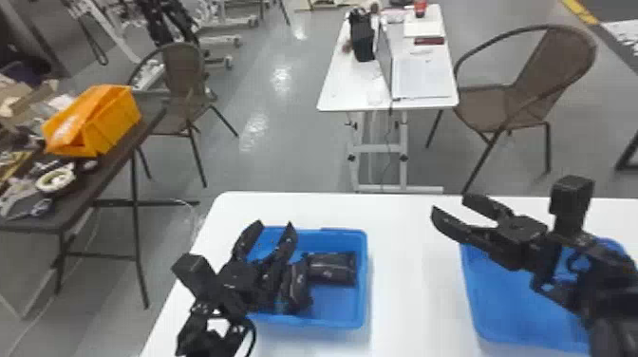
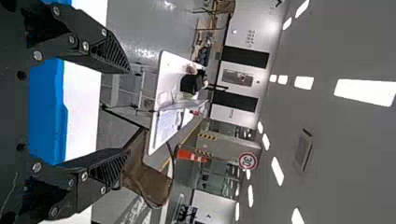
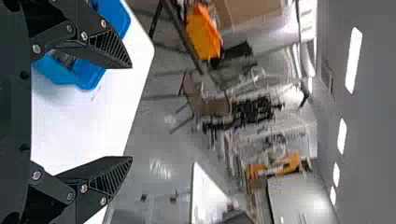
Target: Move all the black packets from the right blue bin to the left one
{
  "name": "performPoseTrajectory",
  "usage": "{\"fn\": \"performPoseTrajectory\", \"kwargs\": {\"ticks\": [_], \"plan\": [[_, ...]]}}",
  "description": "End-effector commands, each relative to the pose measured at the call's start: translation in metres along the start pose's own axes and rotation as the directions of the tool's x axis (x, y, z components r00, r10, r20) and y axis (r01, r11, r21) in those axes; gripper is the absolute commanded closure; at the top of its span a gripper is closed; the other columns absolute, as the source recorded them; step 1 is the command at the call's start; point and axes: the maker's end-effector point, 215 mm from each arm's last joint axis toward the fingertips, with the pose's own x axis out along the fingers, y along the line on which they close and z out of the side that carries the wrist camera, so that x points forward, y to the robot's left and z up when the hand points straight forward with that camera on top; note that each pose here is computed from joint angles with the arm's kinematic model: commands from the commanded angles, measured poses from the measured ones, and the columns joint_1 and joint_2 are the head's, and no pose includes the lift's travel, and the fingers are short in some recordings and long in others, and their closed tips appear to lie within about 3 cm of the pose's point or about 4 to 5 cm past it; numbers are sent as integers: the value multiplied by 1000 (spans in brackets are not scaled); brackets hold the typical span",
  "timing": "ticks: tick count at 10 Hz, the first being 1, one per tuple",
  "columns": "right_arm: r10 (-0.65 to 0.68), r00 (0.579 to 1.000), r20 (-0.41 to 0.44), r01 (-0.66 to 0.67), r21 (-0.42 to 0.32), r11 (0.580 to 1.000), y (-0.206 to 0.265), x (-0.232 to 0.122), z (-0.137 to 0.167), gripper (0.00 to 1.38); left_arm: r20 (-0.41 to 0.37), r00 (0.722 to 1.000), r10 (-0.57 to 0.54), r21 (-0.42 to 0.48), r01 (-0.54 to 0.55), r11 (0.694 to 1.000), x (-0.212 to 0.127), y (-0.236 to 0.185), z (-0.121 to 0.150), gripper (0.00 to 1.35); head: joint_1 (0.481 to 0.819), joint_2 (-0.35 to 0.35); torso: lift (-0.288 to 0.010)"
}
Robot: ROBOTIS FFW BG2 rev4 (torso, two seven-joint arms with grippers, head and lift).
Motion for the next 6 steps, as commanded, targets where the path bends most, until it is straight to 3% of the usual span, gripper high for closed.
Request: {"fn": "performPoseTrajectory", "kwargs": {"ticks": [1,2,4,5,6], "plan": [[-181,983,-27,181,3,983,-38,-40,-29,363,57,998,-10,-28,12,1000,4,-8,21,206,695,162,0],[-301,953,-46,303,42,952,-64,-73,-55,366,75,997,-16,-9,16,1000,3,-10,33,211,695,136,0],[-551,825,-129,555,-5,832,-115,-143,-99,366,100,995,-2,5,2,1000,-1,-2,47,213,695,41,0],[-632,757,-166,642,6,767,-129,-166,-118,367,103,995,2,10,-3,1000,-3,0,49,213,695,-10,0],[-663,720,-207,677,-4,736,-137,-176,-133,371,101,995,3,10,-4,1000,-3,1,50,213,695,-31,0]]}}
